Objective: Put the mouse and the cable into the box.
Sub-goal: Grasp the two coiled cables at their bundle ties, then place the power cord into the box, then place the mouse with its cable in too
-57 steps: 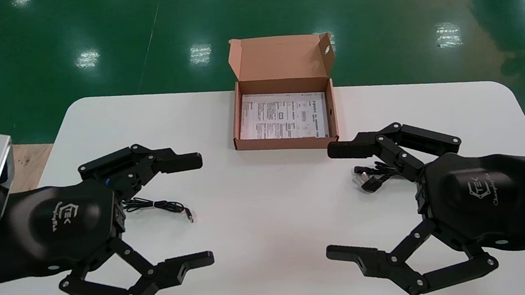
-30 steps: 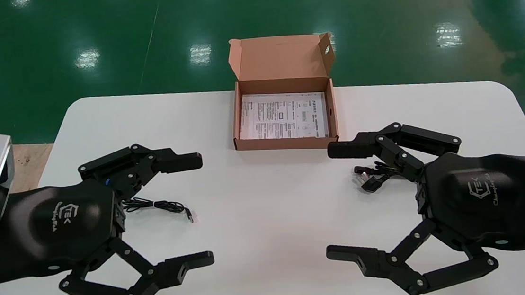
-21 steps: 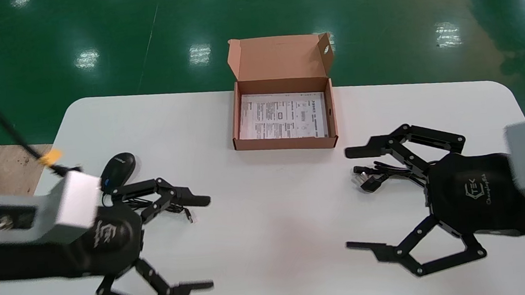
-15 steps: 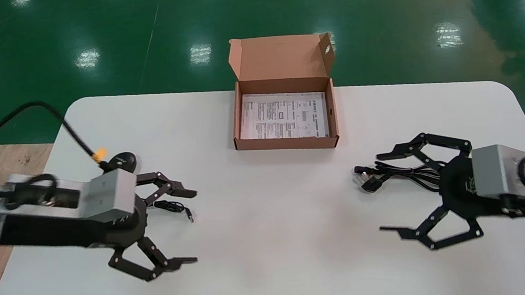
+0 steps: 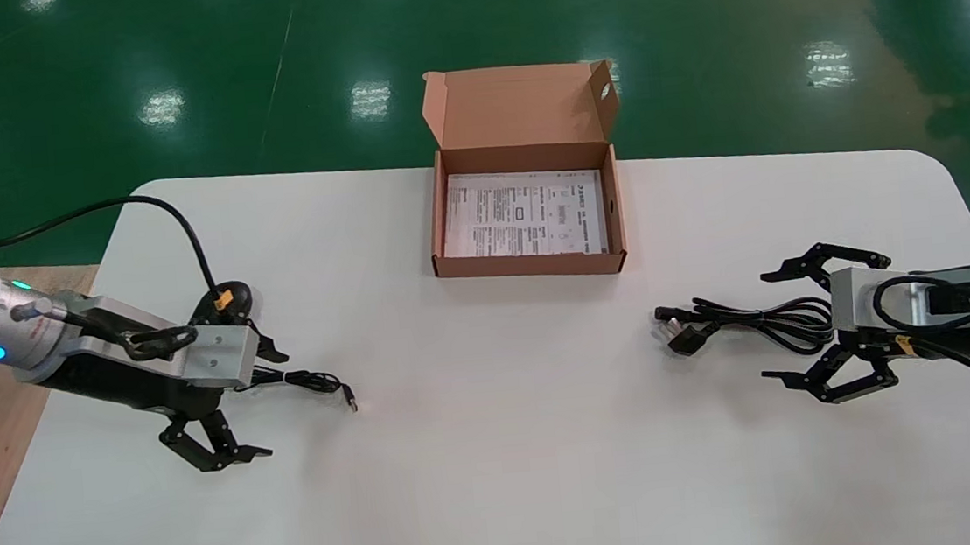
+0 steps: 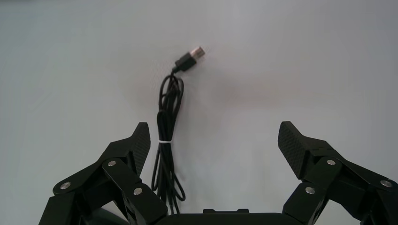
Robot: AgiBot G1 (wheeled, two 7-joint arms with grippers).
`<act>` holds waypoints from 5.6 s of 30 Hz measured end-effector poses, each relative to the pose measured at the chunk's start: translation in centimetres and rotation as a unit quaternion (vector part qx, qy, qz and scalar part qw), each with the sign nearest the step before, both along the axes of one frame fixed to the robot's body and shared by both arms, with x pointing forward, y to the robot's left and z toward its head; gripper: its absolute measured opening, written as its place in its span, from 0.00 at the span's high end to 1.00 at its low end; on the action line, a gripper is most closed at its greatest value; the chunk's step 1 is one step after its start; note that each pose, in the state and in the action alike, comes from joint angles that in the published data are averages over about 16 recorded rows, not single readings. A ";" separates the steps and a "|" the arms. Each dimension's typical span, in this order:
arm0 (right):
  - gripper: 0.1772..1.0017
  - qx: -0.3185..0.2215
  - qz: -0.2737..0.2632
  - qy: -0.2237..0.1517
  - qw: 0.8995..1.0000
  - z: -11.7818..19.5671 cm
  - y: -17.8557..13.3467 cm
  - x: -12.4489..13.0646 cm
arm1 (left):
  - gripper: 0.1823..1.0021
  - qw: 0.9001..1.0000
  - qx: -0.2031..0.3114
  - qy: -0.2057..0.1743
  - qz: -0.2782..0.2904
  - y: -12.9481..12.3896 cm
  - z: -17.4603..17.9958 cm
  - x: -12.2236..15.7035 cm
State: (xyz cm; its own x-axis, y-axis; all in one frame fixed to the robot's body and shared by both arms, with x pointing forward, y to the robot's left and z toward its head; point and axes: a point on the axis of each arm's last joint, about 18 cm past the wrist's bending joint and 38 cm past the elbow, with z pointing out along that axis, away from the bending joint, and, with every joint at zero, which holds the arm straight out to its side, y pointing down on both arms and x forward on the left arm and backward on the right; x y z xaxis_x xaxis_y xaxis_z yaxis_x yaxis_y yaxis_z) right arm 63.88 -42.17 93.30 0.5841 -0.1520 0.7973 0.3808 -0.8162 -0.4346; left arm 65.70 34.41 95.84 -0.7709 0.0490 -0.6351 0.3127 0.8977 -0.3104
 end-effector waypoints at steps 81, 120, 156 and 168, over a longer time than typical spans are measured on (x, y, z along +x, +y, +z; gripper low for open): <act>0.91 -0.049 -0.059 -0.065 0.995 1.6 1.0 5.6 | 0.91 0.991 0.059 -0.114 0.042 3.4 2.9 3.4; 0.92 -0.092 0.043 -0.256 0.961 5.9 22.2 12.7 | 0.96 0.845 0.078 -0.525 -0.055 -1.3 28.8 -0.9; 0.44 -0.099 -0.136 -0.268 0.949 10.8 2.5 10.1 | 0.96 0.877 0.001 -0.458 -0.146 -14.9 20.7 5.1; 0.14 -0.117 -0.197 -0.262 0.938 10.4 -5.5 7.2 | 0.96 0.886 -0.038 -0.438 -0.148 -19.3 15.5 7.1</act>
